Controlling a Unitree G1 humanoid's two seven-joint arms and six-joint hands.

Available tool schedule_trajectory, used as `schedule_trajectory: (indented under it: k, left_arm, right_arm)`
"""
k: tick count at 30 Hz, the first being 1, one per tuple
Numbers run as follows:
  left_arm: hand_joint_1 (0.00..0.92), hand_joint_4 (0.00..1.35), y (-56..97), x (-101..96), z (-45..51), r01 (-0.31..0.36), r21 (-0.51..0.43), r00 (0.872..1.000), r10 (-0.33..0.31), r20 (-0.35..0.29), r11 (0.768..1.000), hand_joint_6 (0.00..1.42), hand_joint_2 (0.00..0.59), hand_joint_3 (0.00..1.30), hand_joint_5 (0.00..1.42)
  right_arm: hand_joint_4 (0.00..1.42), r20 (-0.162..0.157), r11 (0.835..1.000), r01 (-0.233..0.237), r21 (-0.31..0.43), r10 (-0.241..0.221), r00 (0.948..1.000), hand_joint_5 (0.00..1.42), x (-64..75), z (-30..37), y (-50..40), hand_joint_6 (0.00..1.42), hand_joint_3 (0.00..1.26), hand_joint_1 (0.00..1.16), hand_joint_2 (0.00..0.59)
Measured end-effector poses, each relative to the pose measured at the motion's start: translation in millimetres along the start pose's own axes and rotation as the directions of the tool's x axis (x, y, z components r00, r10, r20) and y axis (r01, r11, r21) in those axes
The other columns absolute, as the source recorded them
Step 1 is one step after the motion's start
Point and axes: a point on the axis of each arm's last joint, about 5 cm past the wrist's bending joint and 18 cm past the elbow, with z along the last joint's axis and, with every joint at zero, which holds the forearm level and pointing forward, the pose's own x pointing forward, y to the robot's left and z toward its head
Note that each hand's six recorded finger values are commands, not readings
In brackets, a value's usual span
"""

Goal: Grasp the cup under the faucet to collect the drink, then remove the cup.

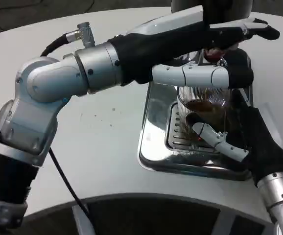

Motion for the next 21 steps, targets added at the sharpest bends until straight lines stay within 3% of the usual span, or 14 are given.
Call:
schedule_trajectory:
  k: [14,21]
  left_arm:
    - [0.000,0.01,0.3,0.0,-3.0,0.001,0.001,1.000,-0.001,-0.004,1.000,0.09,0.100,0.13,0.05]
    - [0.000,0.01,0.2,-0.2,-3.8,0.002,0.003,1.000,-0.002,-0.005,1.000,0.09,0.100,0.13,0.05]
  right_arm:
    - [0.00,-0.009,1.000,0.001,0.005,-0.001,1.0000,0.05,7.9,1.8,3.6,0.00,0.00,0.61,0.230]
    - [0.07,-0.007,1.000,0.007,-0.001,-0.007,1.0000,0.11,8.5,2.3,8.2,0.00,0.00,0.61,0.230]
